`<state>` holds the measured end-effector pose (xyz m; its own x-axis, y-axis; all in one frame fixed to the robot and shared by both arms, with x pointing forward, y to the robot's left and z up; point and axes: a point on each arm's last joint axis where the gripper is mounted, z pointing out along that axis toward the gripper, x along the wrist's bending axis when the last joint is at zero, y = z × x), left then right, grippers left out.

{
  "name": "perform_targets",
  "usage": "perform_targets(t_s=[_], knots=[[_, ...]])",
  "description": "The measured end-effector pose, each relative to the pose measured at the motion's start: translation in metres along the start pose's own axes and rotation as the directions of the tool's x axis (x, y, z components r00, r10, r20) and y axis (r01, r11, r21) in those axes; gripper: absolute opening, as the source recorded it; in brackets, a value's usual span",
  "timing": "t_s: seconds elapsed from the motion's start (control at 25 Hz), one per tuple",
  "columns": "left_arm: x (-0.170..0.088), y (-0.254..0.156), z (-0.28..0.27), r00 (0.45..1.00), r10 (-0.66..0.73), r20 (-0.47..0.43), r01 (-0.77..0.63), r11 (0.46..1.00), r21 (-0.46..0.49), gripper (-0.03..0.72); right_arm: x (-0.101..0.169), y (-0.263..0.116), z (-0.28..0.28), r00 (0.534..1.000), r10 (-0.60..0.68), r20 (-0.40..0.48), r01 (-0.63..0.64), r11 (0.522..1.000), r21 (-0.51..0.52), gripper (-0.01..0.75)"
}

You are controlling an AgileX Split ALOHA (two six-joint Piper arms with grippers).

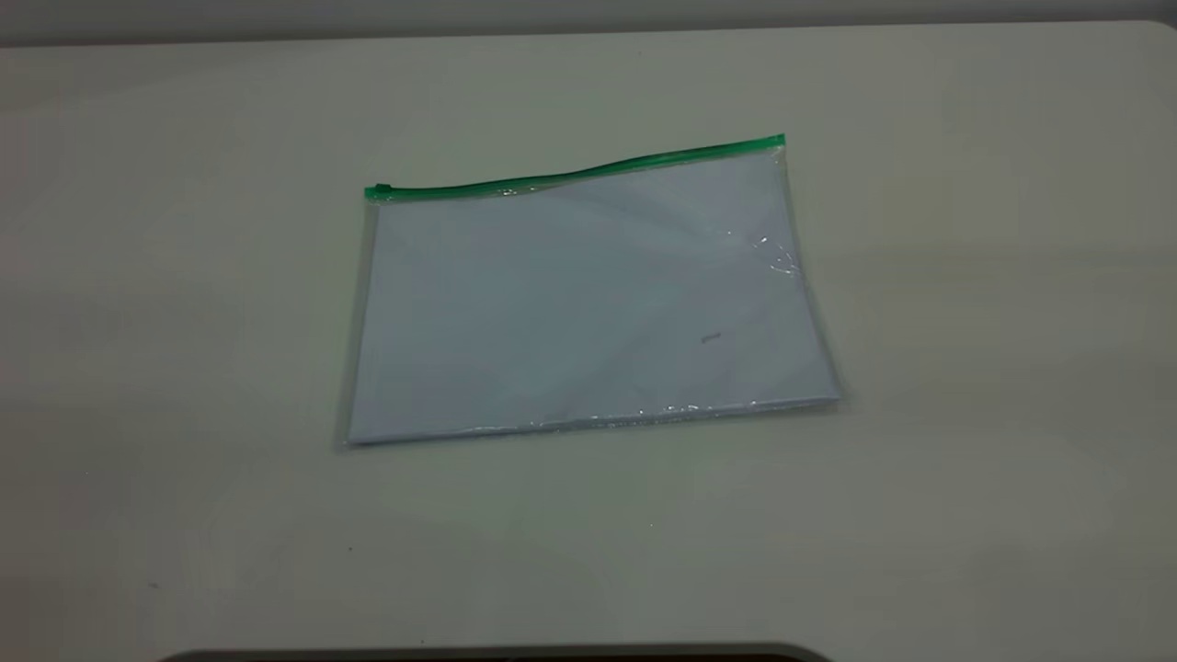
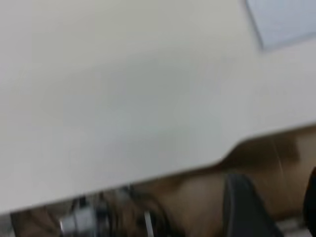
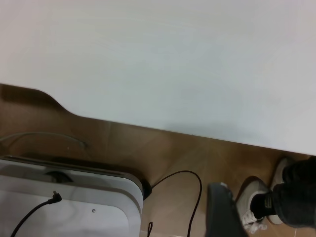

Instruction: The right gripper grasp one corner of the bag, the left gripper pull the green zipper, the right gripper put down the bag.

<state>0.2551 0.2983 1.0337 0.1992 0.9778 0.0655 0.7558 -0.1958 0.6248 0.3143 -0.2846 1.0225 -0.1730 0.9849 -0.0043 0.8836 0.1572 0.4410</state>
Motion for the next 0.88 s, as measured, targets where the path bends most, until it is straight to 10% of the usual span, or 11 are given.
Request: perform_targets(t_s=[0.32, 0.68, 0.88], knots=[[-0.003, -0.024, -0.019, 1.0, 0.001, -0.027, -0.007, 0.978, -0.207, 0.362, -0.004, -0.01, -0.015, 0.998, 0.054, 0.021, -0.051, 0.991, -0.124, 0.477], [-0.005, -0.026, -0.02, 0.996, -0.056, -0.072, 0.04, 0.977, -0.209, 0.362, -0.002, -0.061, -0.053, 0.989, 0.136, 0.049, -0.092, 0.852, -0.515, 0.477], [-0.005, -0.026, -0.02, 0.996, -0.059, -0.074, 0.042, 0.977, -0.209, 0.362, -0.001, -0.068, -0.055, 0.989, 0.139, 0.049, -0.09, 0.835, -0.543, 0.477]])
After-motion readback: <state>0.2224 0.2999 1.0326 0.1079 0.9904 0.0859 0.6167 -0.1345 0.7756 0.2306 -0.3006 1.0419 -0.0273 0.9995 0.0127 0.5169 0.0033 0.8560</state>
